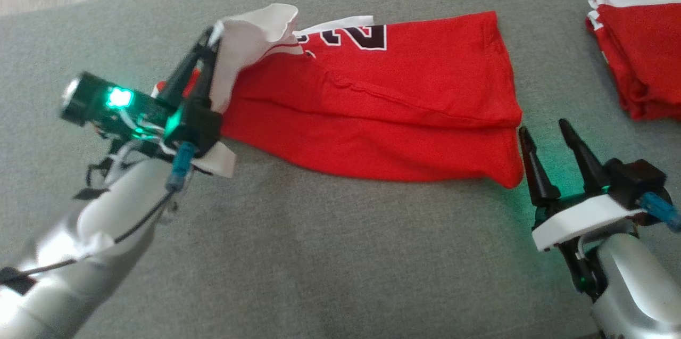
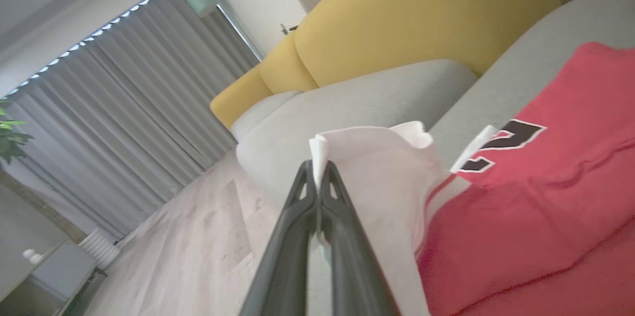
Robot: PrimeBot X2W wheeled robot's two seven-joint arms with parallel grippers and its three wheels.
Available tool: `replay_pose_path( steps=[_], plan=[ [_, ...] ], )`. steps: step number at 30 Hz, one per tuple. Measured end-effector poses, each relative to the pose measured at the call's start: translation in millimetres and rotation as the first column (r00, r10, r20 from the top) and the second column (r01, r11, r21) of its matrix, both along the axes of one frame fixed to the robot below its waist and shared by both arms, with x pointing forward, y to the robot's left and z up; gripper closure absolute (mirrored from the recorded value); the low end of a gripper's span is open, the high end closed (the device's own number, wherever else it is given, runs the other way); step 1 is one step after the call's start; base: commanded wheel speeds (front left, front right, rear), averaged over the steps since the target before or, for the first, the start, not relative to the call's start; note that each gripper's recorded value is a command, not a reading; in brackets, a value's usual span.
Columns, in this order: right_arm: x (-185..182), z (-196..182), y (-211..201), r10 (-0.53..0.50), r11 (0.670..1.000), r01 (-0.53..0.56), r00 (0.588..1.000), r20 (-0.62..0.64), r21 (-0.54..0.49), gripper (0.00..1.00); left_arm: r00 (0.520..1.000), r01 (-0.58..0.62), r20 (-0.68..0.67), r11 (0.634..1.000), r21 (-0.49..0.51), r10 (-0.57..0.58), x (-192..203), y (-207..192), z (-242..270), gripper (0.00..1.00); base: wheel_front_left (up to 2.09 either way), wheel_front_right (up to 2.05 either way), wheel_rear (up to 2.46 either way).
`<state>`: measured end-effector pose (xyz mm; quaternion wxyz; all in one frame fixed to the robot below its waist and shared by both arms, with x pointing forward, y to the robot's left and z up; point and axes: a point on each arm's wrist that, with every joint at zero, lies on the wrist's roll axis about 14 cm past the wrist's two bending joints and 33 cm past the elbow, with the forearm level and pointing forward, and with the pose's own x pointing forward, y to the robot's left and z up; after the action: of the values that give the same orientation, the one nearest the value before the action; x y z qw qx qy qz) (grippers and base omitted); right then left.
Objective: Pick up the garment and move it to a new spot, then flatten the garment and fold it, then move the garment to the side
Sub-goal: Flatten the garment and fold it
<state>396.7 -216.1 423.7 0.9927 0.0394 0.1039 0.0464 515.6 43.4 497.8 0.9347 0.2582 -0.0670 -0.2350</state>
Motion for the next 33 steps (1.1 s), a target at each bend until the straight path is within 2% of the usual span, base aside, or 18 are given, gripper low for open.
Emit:
replay_pose_path(
  steps=[5, 11, 12, 13, 14, 16, 17, 21, 22, 28, 33],
  plan=[
    [2.2, -29.8, 6.8, 0.053, 0.998, -0.056, 0.992, -0.110, -0.024, 0.00, 0.998, -0.051, 0.037, 0.999, -0.001, 0.051, 4.1, 22.6, 17.1, 1.00, 0.00, 0.00, 0.00],
    [19.8, -36.2, 16.5, 0.097, 0.994, -0.103, 0.986, -0.137, -0.039, 0.00, 0.997, -0.072, 0.020, 0.997, 0.007, 0.072, -4.7, 34.6, 14.2, 1.00, 0.00, 0.00, 0.00],
    [21.5, -37.1, 17.7, 0.100, 0.994, -0.106, 0.985, -0.140, -0.039, 0.02, 0.997, -0.077, 0.016, 0.997, 0.008, 0.077, -5.7, 36.1, 13.8, 1.00, 0.00, 0.00, 0.00],
    [22.7, -37.5, 18.8, 0.104, 0.993, -0.110, 0.985, -0.141, -0.039, 0.05, 0.997, -0.078, 0.020, 0.997, 0.006, 0.078, -6.2, 37.3, 15.0, 1.00, 0.00, 0.00, 0.00],
    [23.6, -37.8, 19.4, 0.106, 0.993, -0.112, 0.984, -0.141, -0.039, 0.13, 0.996, -0.083, 0.019, 0.997, 0.007, 0.083, -6.2, 38.9, 15.9, 1.00, 0.00, 0.00, 0.00],
    [24.5, -39.0, 20.4, 0.109, 0.993, -0.115, 0.984, -0.144, -0.039, 0.44, 0.996, -0.090, 0.020, 0.996, 0.007, 0.090, -6.3, 41.4, 17.1, 1.00, 0.00, 0.00, 0.00],
    [24.7, -39.5, 21.0, 0.110, 0.992, -0.117, 0.983, -0.145, -0.038, 0.55, 0.996, -0.090, 0.020, 0.996, 0.006, 0.090, -6.9, 41.9, 17.5, 1.00, 0.00, 0.00, 0.00],
    [25.7, -38.7, 21.7, 0.113, 0.992, -0.119, 0.984, -0.142, -0.038, 0.83, 0.995, -0.098, 0.014, 0.995, 0.010, 0.098, -10.0, 45.8, 16.0, 1.00, 0.00, 0.00, 0.00],
    [26.5, -37.2, 21.8, 0.114, 0.992, -0.120, 0.984, -0.136, -0.039, 0.99, 0.995, -0.100, 0.015, 0.995, 0.011, 0.100, -10.4, 46.8, 16.3, 1.00, 0.00, 0.00, 0.00],
    [32.3, -18.6, 19.2, 0.114, 0.992, -0.118, 0.990, -0.079, -0.052, 1.00, 0.994, -0.101, 0.049, 0.995, 0.003, 0.101, -13.1, 48.0, 29.9, 1.00, 0.00, 0.00, 0.00],
    [43.9, 31.3, 0.9, 0.085, 0.994, -0.080, 0.994, 0.069, -0.078, 1.00, 0.981, -0.065, 0.180, 0.997, -0.036, 0.070, -20.8, 49.9, 75.1, 1.00, 0.00, 0.00, 0.00]
  ],
)
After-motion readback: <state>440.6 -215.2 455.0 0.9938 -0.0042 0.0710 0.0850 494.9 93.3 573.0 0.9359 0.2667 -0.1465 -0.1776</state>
